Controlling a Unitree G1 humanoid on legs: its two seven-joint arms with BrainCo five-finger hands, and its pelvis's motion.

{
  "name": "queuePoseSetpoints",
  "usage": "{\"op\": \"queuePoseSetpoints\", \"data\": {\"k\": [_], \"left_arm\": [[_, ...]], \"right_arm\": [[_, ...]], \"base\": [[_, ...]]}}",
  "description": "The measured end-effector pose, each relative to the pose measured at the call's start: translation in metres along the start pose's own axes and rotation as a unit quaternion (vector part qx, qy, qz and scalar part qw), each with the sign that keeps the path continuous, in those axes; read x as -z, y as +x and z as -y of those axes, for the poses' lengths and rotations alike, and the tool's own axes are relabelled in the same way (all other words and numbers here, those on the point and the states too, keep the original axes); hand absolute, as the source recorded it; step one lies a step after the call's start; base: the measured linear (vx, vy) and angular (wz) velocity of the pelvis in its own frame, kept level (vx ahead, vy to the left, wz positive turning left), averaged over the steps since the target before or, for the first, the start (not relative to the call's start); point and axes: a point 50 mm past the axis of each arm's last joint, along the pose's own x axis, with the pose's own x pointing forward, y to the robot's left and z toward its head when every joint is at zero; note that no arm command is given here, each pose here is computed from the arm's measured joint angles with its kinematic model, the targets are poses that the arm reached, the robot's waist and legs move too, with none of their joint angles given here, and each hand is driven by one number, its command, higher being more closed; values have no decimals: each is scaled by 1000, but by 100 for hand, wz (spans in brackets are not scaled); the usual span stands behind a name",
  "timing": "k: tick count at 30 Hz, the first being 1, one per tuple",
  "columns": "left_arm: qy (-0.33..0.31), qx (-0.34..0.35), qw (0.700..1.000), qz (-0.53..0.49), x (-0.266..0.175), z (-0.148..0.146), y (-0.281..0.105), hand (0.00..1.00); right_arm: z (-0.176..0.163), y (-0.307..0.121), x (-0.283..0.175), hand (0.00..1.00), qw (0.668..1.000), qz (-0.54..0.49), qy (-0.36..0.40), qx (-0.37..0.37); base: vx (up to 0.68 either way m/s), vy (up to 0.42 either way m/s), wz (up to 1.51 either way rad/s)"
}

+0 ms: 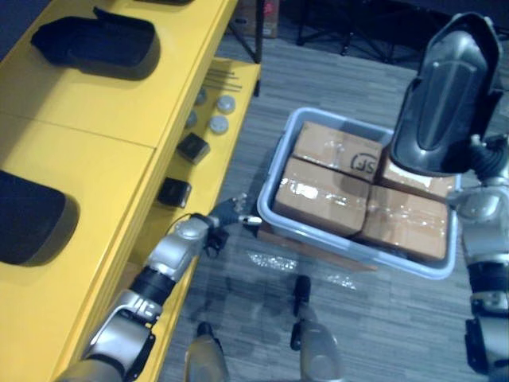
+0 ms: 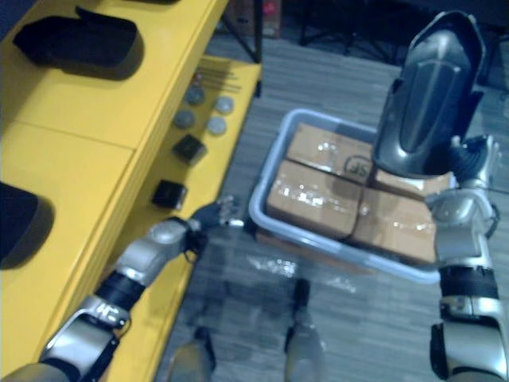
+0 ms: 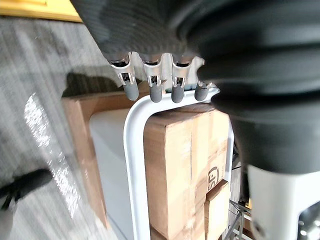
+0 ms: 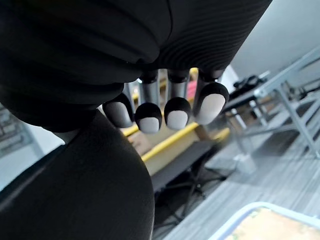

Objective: Walk over and take plastic housings, then place them on the shelf

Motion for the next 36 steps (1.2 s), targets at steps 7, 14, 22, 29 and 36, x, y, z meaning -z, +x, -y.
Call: {"op": "queuePoseSetpoints", "data": {"k": [7, 14, 22, 29, 36], "left_arm": [[-110, -7, 994, -30, 18, 6, 11, 0], [-190, 5, 981, -19, 24, 25, 23, 0], [-242, -5, 970, -17, 31, 51, 36, 0], [-240, 1, 971, -15, 34, 63, 40, 0], [-251, 27, 968, 14, 27, 81, 44, 0]], "right_arm": [[-7, -8, -16, 100, 999, 38, 8, -14], [-24, -17, -16, 100, 998, 36, 19, -37], [-46, -35, -14, 100, 996, 48, 39, -70], [-66, -55, -18, 100, 991, 54, 57, -104], [-82, -67, -21, 100, 988, 62, 48, -130]], "base": [[0, -2, -4], [5, 1, -2], [3, 1, -1], [0, 0, 0], [31, 11, 1]]}}
